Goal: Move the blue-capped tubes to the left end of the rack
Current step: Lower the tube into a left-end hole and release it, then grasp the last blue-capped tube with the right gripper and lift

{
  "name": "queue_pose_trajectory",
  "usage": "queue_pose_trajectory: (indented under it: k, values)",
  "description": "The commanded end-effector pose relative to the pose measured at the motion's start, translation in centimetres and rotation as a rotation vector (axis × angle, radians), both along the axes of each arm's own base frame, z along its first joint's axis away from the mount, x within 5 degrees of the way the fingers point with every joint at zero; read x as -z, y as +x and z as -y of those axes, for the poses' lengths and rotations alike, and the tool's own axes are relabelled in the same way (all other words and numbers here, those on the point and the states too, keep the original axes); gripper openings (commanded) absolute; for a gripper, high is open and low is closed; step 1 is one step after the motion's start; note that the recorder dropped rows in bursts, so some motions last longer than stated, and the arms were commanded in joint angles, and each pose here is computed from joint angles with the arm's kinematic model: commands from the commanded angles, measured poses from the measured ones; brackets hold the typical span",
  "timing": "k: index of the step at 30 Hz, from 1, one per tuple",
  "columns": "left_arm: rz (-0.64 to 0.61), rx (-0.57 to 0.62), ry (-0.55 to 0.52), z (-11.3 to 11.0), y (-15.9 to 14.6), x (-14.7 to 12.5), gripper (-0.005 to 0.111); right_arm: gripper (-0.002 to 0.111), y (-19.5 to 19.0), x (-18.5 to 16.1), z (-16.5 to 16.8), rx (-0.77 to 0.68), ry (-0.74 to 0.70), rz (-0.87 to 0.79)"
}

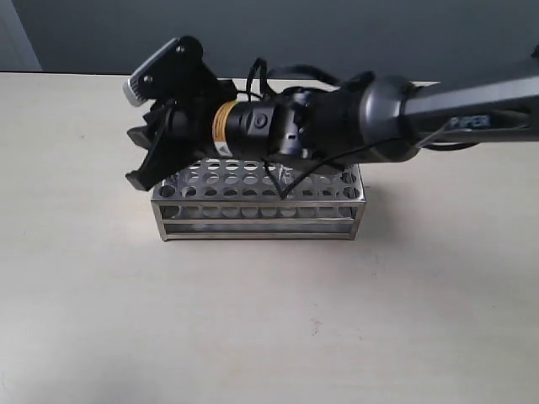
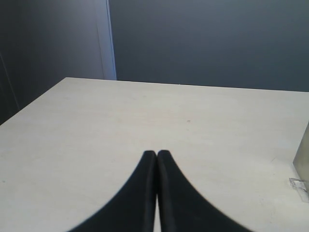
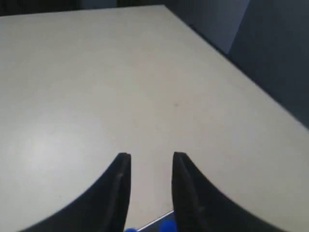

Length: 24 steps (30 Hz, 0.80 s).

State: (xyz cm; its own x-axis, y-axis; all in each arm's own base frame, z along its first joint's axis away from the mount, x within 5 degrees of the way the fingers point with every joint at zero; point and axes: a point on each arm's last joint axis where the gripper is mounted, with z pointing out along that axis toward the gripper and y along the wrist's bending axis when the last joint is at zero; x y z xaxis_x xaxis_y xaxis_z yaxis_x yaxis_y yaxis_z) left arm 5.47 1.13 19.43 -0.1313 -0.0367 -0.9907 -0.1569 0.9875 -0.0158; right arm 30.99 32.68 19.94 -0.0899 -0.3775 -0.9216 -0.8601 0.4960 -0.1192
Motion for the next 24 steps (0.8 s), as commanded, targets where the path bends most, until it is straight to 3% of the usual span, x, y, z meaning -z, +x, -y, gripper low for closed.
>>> queue_pose_trajectory:
  k: [1,6,10,11,14,15,22,24]
  values:
    - [0.005,0.008,-0.005,0.1,0.0,0.1,0.0,0.03,-0.1,-5.0,2.1,0.066,-0.019,0.096]
    - [0.005,0.008,-0.005,0.1,0.0,0.1,0.0,0.03,1.3,-6.9,8.0,0.25,0.098,0.03]
    - [0.005,0.008,-0.005,0.1,0.0,0.1,0.0,0.031,0.9,-3.2,14.1,0.413,0.101,-0.103]
    - [0.005,0.008,-0.005,0.1,0.0,0.1,0.0,0.034,0.7,-2.5,14.4,0.421,0.08,-0.125]
    - [0.005,0.008,-0.005,0.1,0.0,0.1,0.0,0.059,0.4,-0.3,14.3,0.406,0.056,-0.163]
    - [0.005,0.008,-0.005,0.1,0.0,0.1,0.0,0.061,0.6,0.0,14.2,0.402,0.059,-0.165]
    - [0.005,0.008,-0.005,0.1,0.0,0.1,0.0,0.061,1.4,5.5,13.4,0.377,0.023,-0.253]
    - [0.005,0.008,-0.005,0.1,0.0,0.1,0.0,0.044,1.4,5.9,13.3,0.376,0.019,-0.26]
